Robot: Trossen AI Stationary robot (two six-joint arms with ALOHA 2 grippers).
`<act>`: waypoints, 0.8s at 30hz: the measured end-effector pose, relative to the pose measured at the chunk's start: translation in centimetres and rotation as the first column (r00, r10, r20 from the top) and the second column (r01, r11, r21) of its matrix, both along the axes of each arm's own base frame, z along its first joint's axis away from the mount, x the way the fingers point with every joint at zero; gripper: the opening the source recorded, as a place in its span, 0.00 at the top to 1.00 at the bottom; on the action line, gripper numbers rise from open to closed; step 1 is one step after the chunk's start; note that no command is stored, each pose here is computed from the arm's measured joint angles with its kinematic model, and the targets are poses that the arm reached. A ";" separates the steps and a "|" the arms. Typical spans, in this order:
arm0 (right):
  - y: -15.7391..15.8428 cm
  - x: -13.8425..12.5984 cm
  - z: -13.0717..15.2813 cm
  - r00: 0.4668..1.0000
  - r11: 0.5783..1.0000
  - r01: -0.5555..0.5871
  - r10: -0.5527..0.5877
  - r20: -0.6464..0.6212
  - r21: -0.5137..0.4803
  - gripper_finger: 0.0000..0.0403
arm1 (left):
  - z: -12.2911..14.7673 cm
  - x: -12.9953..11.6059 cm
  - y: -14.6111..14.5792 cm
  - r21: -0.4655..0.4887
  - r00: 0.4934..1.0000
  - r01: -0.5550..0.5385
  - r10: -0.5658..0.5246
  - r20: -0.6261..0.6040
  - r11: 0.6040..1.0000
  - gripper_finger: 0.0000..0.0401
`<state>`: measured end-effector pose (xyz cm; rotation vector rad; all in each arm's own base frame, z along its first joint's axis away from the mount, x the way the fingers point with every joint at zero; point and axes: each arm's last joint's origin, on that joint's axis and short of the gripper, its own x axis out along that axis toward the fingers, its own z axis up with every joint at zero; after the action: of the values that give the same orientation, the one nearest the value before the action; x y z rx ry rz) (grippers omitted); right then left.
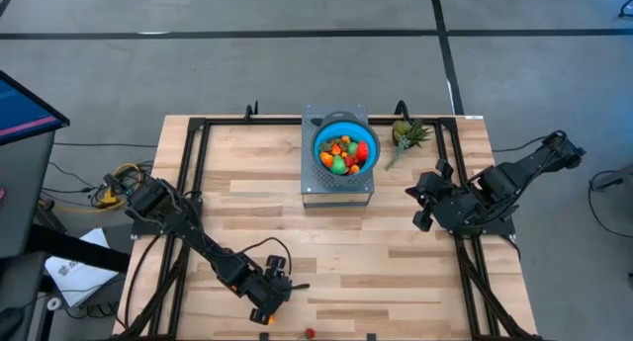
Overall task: Pick & Place Fruit
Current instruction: Put the middle strawberry into the strainer bowl
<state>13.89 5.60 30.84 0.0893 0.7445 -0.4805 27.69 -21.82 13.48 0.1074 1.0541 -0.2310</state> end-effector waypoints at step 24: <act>0.0 0.0 0.0 1.000 1.000 0.000 0.000 -0.002 -0.001 1.00 | 0.4 0.4 0.5 -0.014 1.000 -0.016 0.016 0.017 1.000 0.66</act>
<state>13.87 5.59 30.83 0.0880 0.7459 -0.4808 28.13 -21.36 13.86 0.0885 1.0356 -0.2223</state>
